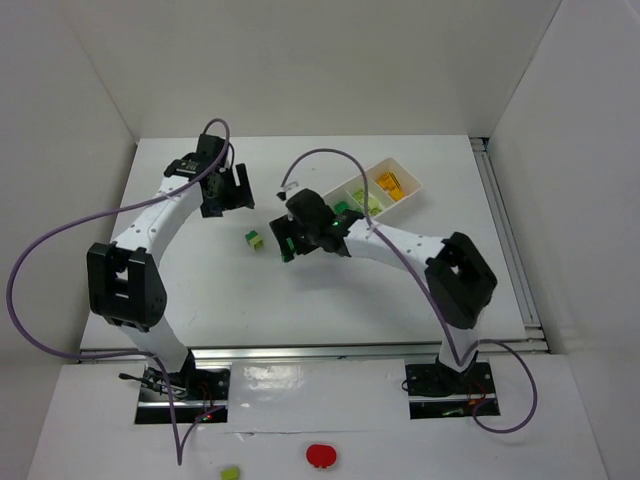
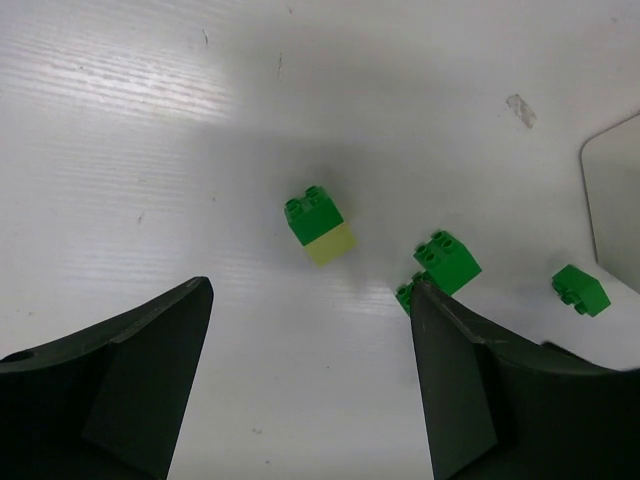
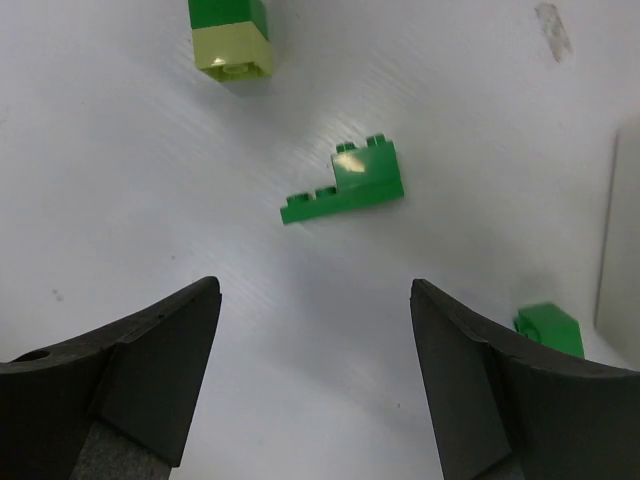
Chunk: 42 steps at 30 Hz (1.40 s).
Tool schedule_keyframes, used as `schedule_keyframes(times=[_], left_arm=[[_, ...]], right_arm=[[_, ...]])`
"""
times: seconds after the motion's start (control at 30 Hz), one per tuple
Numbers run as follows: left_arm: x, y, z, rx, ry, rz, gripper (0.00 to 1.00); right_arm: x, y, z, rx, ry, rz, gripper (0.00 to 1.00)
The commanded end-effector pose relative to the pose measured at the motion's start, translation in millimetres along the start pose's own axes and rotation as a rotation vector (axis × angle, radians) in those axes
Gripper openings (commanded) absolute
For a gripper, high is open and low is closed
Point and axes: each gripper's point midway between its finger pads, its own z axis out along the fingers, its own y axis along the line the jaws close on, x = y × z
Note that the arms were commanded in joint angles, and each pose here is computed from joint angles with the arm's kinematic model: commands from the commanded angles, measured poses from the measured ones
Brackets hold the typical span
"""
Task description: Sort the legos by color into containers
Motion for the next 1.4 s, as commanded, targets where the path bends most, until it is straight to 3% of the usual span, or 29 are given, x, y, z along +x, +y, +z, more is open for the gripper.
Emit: schedule_keyframes(times=[0.0, 0.2, 0.47, 0.97, 1.03, 1.13, 1.27, 1.37], left_arm=[[8.8, -2.3, -12.6, 0.045, 0.019, -0.022, 0.89], [18.0, 8.6, -9.2, 0.047, 0.053, -0.036, 0.89], [19.9, 14.8, -11.8, 0.054, 0.057, -0.044, 0.86], [14.3, 23.4, -9.5, 0.064, 0.051, -0.067, 0.86], [17.6, 25.1, -7.9, 0.061, 0.059, -0.058, 0.85], [18.2, 24.1, -8.2, 0.07, 0.062, -0.047, 0.85], [19.5, 16.6, -13.3, 0.132, 0.076, -0.035, 0.85], [21.3, 2.1, -18.2, 0.232, 0.102, -0.044, 0.85]], right_arm=[[-21.8, -8.0, 22.3, 0.066, -0.027, -0.114, 0.84], [-26.4, -5.0, 60.2, 0.095, 0.029, -0.196, 0.85], [-20.2, -6.3, 83.9, 0.067, 0.074, -0.26, 0.69], [8.3, -7.0, 96.2, -0.024, 0.167, -0.249, 0.58], [10.2, -7.0, 97.9, -0.022, 0.176, -0.24, 0.5], [0.4, -14.3, 92.6, 0.012, 0.153, -0.214, 0.35], [-27.8, -31.4, 71.1, 0.079, 0.063, -0.129, 0.26], [-50.2, -38.4, 43.2, 0.02, -0.071, -0.03, 0.23]])
